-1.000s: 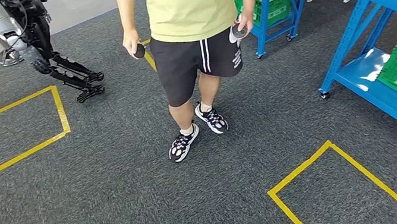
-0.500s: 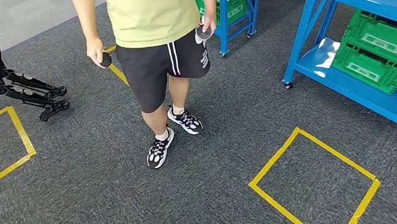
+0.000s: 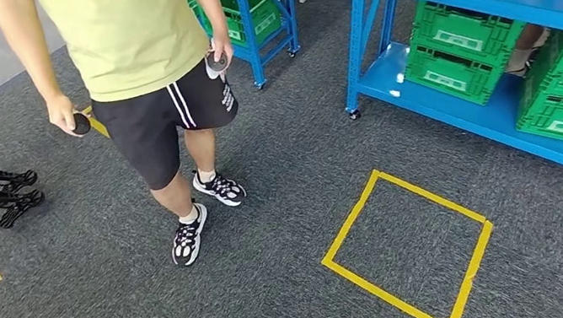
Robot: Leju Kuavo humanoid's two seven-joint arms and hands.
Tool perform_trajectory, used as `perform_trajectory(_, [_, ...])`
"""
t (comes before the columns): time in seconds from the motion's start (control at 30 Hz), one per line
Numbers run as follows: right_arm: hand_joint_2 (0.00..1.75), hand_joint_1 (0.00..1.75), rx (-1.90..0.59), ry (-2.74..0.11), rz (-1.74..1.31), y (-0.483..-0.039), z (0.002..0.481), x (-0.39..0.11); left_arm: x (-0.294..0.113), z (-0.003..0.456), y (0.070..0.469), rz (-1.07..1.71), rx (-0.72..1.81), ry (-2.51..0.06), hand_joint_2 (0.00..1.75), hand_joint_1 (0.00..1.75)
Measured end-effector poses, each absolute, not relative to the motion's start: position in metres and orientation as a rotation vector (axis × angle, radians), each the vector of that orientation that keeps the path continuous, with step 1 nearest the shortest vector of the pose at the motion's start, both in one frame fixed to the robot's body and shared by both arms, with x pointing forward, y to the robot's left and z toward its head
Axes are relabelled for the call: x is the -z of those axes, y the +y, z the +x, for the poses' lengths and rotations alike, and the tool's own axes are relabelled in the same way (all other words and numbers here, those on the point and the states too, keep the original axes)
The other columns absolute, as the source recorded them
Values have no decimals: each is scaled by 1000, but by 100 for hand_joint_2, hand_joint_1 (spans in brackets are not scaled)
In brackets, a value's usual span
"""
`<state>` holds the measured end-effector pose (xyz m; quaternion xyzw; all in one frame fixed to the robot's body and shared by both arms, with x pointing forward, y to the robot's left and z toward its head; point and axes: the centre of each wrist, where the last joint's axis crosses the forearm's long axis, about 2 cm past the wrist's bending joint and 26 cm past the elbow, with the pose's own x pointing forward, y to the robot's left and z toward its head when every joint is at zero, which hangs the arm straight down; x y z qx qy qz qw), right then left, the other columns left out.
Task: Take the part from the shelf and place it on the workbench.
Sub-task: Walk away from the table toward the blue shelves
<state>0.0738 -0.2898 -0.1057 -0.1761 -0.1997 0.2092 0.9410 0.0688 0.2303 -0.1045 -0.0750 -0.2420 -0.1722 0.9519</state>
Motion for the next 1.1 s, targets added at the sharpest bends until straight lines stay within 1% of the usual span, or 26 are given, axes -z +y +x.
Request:
perform_trajectory(0.5, [0,0,-424,-405,-352,-289,68,107,104,70,230,-153,346,-494,175,0])
perform_trajectory(1.1, [0,0,-419,-422,-351,-282,93,102,100,97,236,-148,361,-531,175,0])
